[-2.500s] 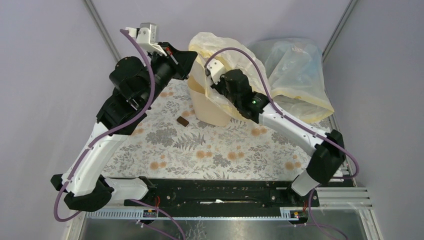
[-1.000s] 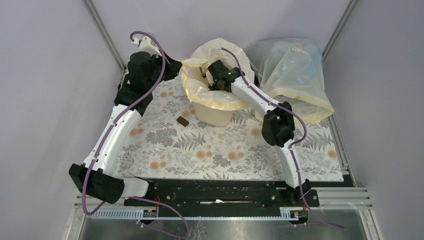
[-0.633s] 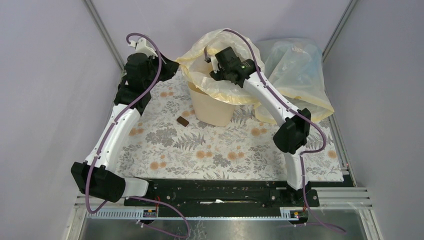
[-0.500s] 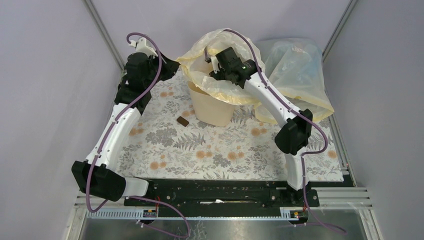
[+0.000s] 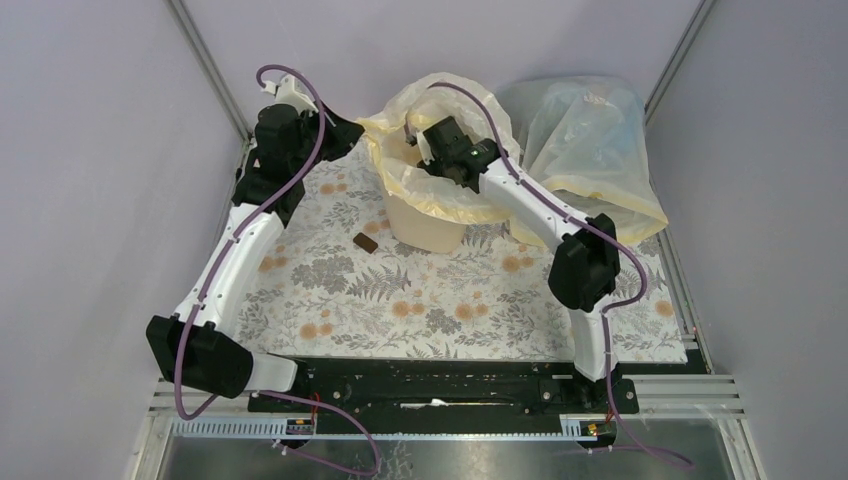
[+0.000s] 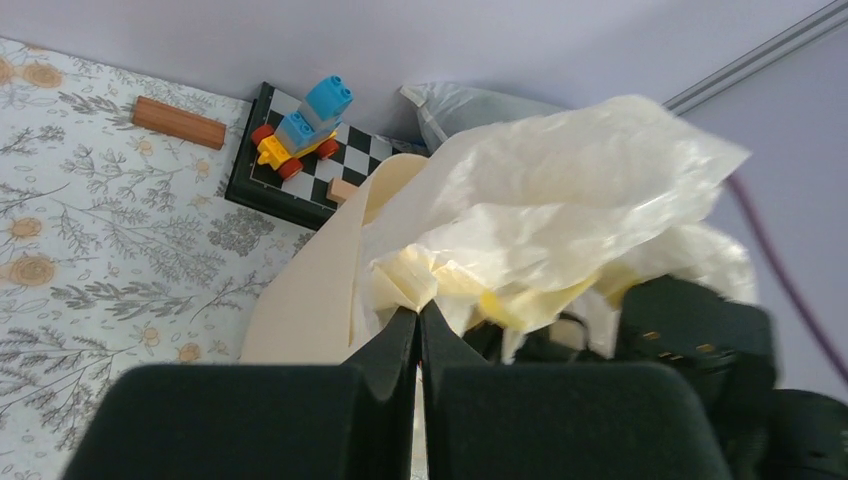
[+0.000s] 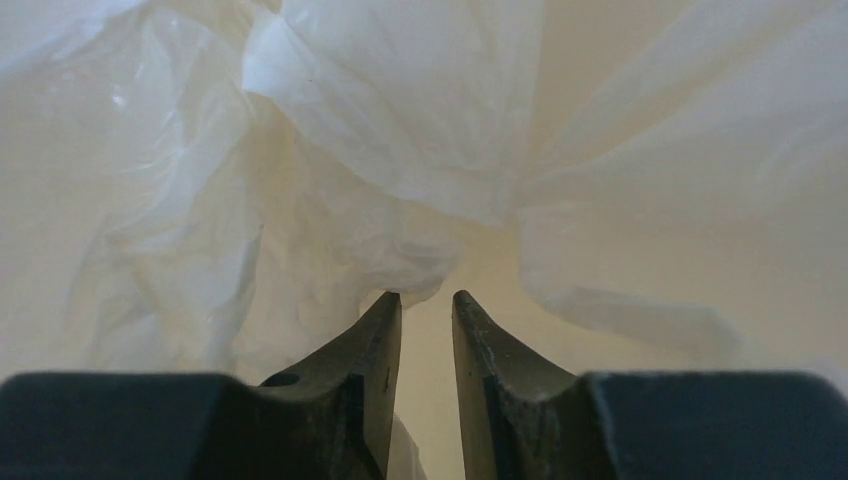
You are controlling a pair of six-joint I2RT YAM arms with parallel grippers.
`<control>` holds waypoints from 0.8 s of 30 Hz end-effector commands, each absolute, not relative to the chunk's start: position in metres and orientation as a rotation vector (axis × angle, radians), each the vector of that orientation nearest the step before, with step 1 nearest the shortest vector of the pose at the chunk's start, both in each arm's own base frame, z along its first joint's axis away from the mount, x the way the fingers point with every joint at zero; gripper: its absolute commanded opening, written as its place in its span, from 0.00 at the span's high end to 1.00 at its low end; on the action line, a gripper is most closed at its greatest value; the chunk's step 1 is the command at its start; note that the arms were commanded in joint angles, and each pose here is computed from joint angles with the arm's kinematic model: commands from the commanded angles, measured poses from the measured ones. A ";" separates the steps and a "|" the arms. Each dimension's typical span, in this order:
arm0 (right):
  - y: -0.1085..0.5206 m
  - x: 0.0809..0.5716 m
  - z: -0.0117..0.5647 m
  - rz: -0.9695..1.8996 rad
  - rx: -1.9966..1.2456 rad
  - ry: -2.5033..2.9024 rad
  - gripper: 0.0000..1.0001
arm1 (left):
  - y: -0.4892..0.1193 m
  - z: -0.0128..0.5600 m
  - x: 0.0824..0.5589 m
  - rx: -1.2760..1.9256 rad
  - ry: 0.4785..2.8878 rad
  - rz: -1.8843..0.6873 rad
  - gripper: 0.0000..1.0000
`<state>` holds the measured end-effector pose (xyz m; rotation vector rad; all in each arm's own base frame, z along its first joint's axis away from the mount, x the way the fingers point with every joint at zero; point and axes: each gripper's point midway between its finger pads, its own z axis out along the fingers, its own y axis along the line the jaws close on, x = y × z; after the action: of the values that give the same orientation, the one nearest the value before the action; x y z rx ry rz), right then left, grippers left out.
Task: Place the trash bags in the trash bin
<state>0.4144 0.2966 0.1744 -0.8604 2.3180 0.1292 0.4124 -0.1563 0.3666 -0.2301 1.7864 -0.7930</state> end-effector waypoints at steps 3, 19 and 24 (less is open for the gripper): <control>0.299 0.418 0.147 0.042 -0.920 2.311 0.62 | -0.156 0.400 0.431 -0.231 1.689 -0.803 1.00; 0.306 0.413 0.124 0.061 -1.017 2.331 0.60 | -0.122 0.386 0.424 -0.225 1.622 -0.601 0.29; 0.309 0.413 0.122 0.079 -1.017 2.341 0.60 | -0.101 0.399 0.405 -0.199 1.560 -0.481 0.17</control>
<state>0.4146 0.2991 0.1223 -0.9891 2.3523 0.0481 0.4167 -0.1242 0.3484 -0.2433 1.7433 -0.5924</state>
